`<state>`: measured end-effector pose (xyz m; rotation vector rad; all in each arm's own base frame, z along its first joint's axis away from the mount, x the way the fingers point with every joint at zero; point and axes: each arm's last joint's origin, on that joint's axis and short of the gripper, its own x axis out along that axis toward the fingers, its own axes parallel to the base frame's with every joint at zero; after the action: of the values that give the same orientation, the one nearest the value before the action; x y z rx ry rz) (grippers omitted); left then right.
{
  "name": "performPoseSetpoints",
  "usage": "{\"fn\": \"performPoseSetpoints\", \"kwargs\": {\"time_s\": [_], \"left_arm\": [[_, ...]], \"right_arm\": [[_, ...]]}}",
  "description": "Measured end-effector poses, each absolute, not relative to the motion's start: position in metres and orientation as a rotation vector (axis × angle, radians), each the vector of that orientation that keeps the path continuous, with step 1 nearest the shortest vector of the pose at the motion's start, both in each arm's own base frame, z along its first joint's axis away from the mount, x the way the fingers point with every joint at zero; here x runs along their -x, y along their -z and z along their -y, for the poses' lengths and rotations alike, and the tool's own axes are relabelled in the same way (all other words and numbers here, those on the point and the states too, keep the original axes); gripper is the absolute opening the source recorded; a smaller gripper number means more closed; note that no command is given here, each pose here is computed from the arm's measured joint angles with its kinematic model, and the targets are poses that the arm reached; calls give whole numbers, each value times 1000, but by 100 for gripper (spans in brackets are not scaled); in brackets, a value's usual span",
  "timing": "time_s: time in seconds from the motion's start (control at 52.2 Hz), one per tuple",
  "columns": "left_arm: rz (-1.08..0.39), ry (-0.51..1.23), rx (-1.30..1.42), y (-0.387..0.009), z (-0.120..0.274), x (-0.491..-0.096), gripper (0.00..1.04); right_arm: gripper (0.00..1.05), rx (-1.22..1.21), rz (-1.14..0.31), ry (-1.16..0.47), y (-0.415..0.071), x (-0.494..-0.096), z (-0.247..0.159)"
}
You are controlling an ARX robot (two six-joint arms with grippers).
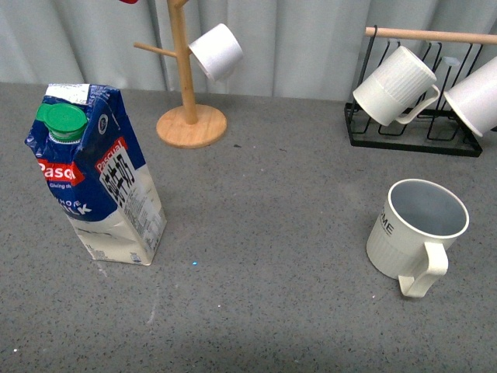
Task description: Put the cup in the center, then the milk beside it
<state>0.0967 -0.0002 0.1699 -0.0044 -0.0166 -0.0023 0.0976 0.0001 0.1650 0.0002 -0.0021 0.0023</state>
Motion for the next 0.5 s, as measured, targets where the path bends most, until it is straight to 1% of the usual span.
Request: {"fn": "performPoseSetpoints", "kwargs": {"time_s": [0.498], "left_arm": [[17,2,4,-170,0,-97,98]], "right_arm": [[95,0,2,-2,-165,-98,0]]}}
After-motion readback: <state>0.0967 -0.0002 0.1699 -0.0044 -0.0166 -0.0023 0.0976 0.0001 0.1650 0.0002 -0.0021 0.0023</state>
